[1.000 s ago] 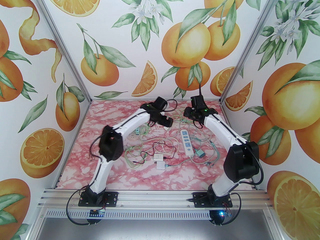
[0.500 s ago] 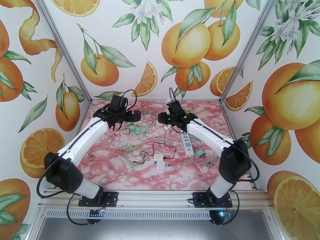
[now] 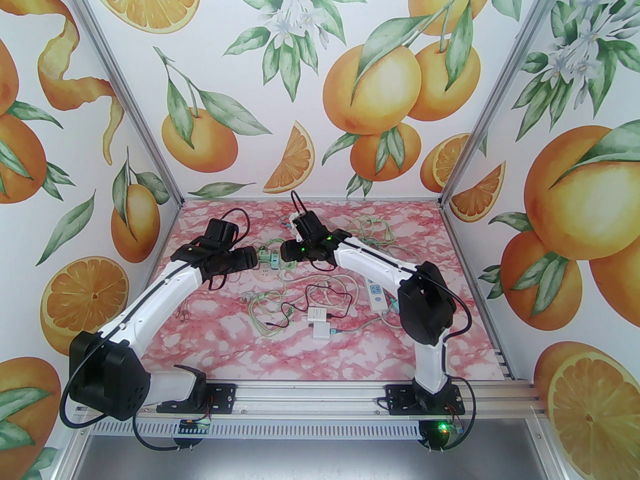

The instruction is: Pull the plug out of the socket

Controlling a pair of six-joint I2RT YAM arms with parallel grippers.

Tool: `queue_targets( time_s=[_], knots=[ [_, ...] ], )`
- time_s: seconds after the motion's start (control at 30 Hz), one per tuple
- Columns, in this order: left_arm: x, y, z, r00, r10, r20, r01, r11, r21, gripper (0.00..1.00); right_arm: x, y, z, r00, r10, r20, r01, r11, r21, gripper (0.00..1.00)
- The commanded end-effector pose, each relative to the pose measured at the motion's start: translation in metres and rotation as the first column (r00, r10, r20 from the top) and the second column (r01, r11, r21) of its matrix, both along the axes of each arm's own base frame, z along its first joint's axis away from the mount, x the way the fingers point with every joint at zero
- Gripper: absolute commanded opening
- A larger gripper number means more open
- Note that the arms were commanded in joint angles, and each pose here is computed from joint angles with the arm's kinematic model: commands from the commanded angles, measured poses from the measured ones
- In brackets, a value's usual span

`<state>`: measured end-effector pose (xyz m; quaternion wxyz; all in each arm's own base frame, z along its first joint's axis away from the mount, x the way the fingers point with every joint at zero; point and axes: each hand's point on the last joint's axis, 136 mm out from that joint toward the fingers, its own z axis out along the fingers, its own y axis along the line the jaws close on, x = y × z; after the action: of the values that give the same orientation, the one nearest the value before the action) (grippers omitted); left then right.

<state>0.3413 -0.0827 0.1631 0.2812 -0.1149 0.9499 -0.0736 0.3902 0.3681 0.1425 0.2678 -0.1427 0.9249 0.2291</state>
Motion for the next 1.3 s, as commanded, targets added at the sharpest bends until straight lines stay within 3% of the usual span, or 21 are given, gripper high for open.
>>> queue_targets(
  time_s=[0.0,0.1,0.2,0.33,0.7,1.13,1.2,1.27],
  knots=[
    [0.007,0.001,0.001,0.999,-0.029,0.027,0.03,0.998,-0.054,0.7,-0.008,0.031,0.004,0.998,0.059,0.009,-0.059,0.998,0.012,0.54],
    [0.016,-0.007,-0.005,0.996,-0.08,0.037,0.083,0.993,-0.079,0.64,-0.008,0.031,0.001,0.999,0.05,0.01,-0.05,0.999,0.002,0.54],
    [0.02,-0.002,-0.017,0.998,-0.059,-0.02,0.058,0.996,-0.07,0.6,-0.002,0.026,0.0,1.0,0.015,0.019,-0.014,1.0,-0.028,0.55],
    [0.028,-0.016,-0.025,0.996,-0.086,-0.016,0.084,0.99,-0.109,0.59,0.004,0.028,0.0,1.0,0.0,0.03,0.001,0.999,-0.033,0.55],
    [0.058,-0.018,-0.056,0.992,-0.085,-0.093,0.087,0.996,0.024,0.57,0.005,0.025,0.002,0.999,-0.01,0.03,0.012,0.999,-0.036,0.55],
    [0.071,-0.022,-0.074,0.987,-0.071,-0.146,0.075,0.997,0.024,0.55,-0.004,0.032,-0.007,1.0,0.029,-0.008,-0.029,1.0,-0.008,0.53],
    [0.07,-0.023,-0.077,0.985,-0.073,-0.156,0.077,0.997,0.023,0.48,-0.007,0.035,-0.011,0.999,0.034,-0.02,-0.034,0.999,-0.006,0.54],
    [0.069,-0.022,-0.082,0.982,-0.073,-0.173,0.078,0.997,0.025,0.47,-0.01,0.036,-0.013,0.999,0.034,-0.022,-0.034,0.999,-0.005,0.54]
  ],
)
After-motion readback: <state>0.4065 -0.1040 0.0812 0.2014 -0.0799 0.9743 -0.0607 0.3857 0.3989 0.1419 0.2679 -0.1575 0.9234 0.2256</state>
